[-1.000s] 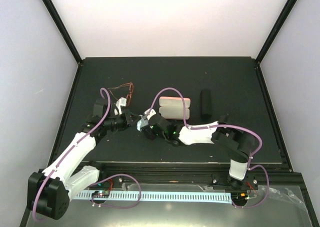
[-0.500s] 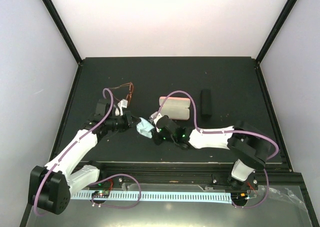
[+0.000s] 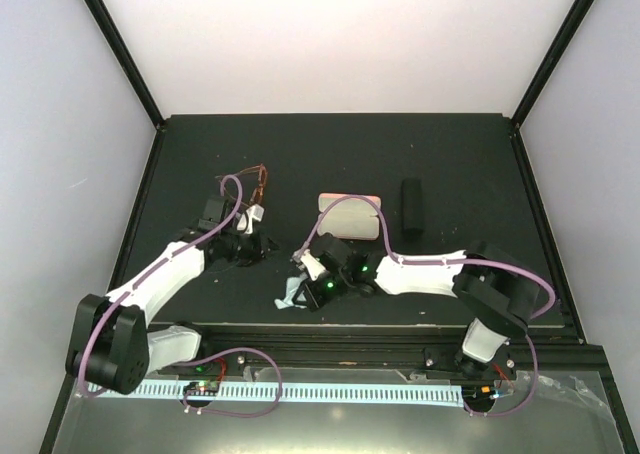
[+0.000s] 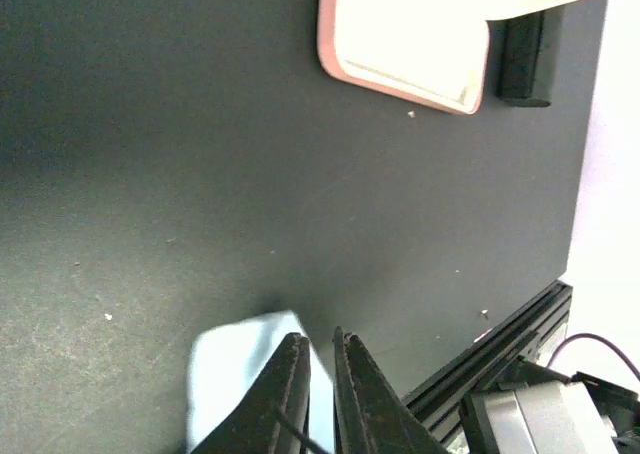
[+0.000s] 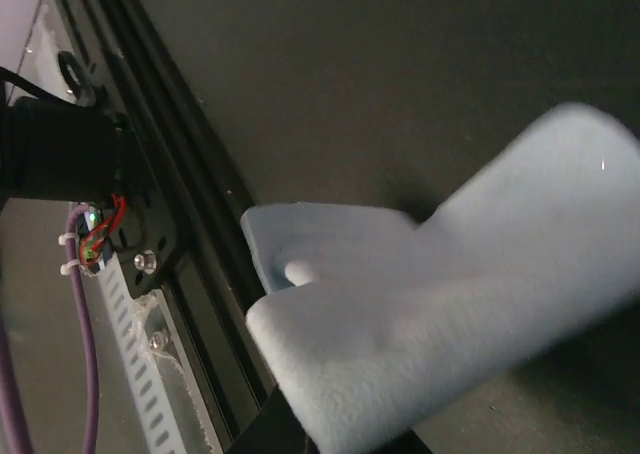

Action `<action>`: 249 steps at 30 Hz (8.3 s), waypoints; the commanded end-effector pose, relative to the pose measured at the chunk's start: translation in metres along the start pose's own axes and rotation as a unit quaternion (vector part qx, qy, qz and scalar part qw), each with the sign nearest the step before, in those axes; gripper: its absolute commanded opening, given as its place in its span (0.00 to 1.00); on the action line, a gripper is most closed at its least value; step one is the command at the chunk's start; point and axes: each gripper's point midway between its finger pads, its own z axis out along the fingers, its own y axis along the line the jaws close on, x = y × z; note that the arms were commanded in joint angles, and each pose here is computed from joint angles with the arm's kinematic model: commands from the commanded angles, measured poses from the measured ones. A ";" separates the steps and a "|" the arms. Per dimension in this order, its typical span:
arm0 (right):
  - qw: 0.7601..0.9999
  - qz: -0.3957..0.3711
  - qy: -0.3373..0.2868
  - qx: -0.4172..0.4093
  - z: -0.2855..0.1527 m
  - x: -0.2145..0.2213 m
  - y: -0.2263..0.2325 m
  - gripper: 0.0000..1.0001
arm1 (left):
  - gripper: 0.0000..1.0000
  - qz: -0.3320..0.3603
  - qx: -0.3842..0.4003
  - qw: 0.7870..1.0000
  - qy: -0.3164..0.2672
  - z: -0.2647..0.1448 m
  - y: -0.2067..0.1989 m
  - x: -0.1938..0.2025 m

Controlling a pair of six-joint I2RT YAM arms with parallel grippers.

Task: Organize the sunglasses
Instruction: Pick up the glasses cleaning cloth from the center of the board, then place the glasses cleaning cloth at the center of the board, then adjust the glasses cleaning cloth at the center of the board.

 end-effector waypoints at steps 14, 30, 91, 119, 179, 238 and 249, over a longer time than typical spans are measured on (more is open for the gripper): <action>0.983 0.109 0.039 0.143 -0.014 0.041 -0.076 0.03 | 0.22 0.030 -0.007 0.999 0.037 0.037 0.010 0.008; 0.921 0.100 0.035 0.375 -0.073 0.063 -0.146 0.24 | 0.28 0.062 0.008 0.995 0.080 0.060 0.002 0.042; 0.945 0.082 -0.056 0.310 -0.064 0.003 -0.120 0.31 | 0.11 0.123 0.028 0.987 0.096 0.083 -0.021 0.073; 0.967 0.098 -0.039 0.230 -0.055 0.026 -0.102 0.18 | 0.16 0.136 0.073 0.980 0.122 0.087 -0.045 0.077; 0.947 0.166 0.020 0.274 -0.063 0.106 -0.141 0.11 | 0.15 0.244 -0.139 0.954 0.109 0.146 0.011 0.045; 0.890 0.100 -0.160 0.415 -0.116 -0.039 -0.187 0.33 | 0.32 0.182 -0.015 0.981 0.063 0.095 -0.021 0.071; 0.893 0.129 -0.141 0.408 -0.117 -0.017 -0.197 0.44 | 0.52 0.204 -0.179 0.962 -0.024 0.086 -0.009 -0.007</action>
